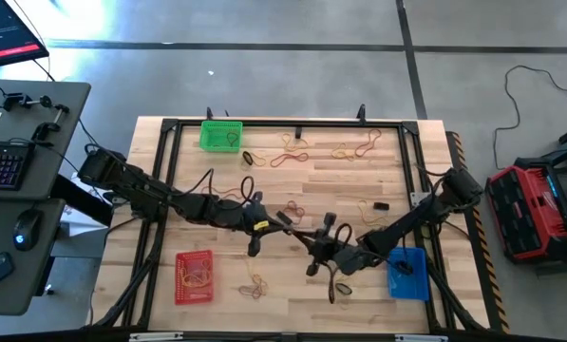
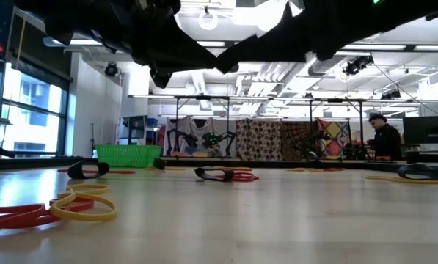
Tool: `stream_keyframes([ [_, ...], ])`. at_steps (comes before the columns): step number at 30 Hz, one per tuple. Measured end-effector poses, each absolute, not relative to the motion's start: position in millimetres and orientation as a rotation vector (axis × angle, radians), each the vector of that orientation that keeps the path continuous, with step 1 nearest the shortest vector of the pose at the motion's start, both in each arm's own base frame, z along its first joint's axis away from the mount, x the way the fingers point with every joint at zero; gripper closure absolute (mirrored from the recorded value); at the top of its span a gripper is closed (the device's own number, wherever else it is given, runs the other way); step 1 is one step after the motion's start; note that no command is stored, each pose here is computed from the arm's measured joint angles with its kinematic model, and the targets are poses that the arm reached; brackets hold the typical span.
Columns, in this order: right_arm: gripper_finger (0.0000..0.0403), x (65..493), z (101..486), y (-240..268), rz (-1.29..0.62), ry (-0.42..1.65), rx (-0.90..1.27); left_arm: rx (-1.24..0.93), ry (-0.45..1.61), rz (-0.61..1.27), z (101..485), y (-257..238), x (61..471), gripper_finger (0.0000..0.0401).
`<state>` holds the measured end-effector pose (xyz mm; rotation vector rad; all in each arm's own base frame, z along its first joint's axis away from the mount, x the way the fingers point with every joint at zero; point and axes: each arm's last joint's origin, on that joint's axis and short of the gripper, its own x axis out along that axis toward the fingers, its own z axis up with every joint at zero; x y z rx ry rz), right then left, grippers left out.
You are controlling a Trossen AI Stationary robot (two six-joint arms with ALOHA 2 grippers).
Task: Sort rubber bands into baskets
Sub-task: Put the black rubber band into the blue bin
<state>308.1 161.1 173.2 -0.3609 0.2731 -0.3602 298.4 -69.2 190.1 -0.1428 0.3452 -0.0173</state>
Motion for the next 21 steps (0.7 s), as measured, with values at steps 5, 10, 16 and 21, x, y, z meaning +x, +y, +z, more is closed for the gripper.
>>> stream_keyframes([
  [5, 0.0398, 294.6, 186.0, 171.0, -0.299, 0.281, -0.343, -0.087, 0.346, -0.024, 190.0, -69.2, 298.4, 0.0348],
  [10, 0.04, 274.8, 203.4, 170.3, -0.274, 0.328, -0.211, -0.068, 0.346, -0.026, 189.9, -69.0, 298.4, 0.0321],
  [16, 0.04, 250.6, 213.3, 161.1, -0.219, 0.473, -0.032, -0.021, 0.357, -0.031, 188.8, -68.2, 298.2, 0.0314],
  [21, 0.04, 232.4, 215.3, 154.3, -0.142, 0.657, 0.158, 0.0, 0.398, -0.029, 185.0, -67.3, 296.8, 0.0314],
])
